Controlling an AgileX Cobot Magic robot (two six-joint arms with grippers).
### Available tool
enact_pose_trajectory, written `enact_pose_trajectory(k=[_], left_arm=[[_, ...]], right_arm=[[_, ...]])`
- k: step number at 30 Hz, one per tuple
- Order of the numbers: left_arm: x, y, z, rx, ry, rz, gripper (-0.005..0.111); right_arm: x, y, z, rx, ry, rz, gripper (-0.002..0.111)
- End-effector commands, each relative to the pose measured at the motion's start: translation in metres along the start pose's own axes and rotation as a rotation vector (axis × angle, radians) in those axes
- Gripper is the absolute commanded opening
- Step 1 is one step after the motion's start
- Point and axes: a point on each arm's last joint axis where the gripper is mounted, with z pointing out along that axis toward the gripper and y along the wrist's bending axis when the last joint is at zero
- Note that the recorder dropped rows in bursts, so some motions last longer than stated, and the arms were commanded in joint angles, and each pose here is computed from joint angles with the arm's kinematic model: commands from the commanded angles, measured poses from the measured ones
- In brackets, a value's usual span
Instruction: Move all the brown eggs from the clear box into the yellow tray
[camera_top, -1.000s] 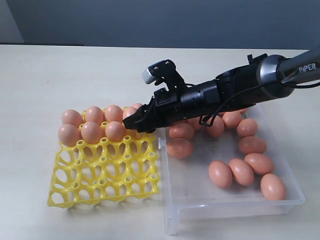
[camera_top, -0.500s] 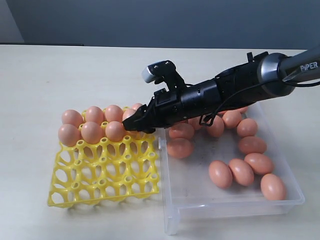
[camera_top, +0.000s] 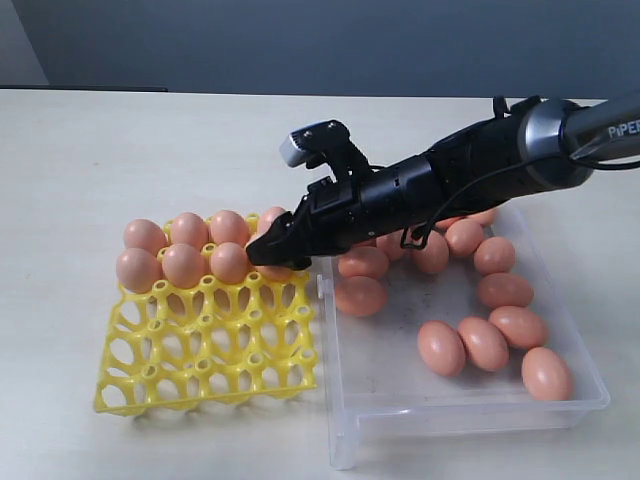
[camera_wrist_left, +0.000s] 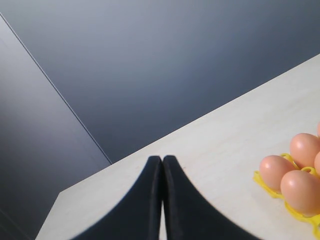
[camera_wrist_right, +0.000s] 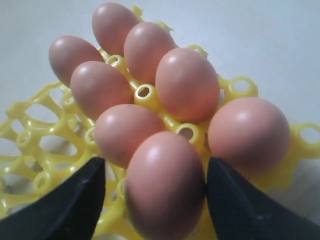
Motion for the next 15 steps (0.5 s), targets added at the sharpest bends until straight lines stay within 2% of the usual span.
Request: enact_pose_trajectory(k=[1, 8, 15], left_arm=[[-0.001, 0.000, 0.000, 0.006, -0.015, -0.002, 0.000], [-0.001, 0.000, 0.000, 0.006, -0.015, -0.002, 0.000], [-0.001, 0.000, 0.000, 0.006, -0.015, -0.002, 0.000]], right_arm=[[0.015, -0.014, 0.003, 0.092, 0.070, -0.002, 0.061], [0.004, -0.006, -0.013, 0.115, 0.081, -0.047, 0.060], [-0.030, 0.013, -0.062, 0.254, 0.014, -0.152, 0.055]])
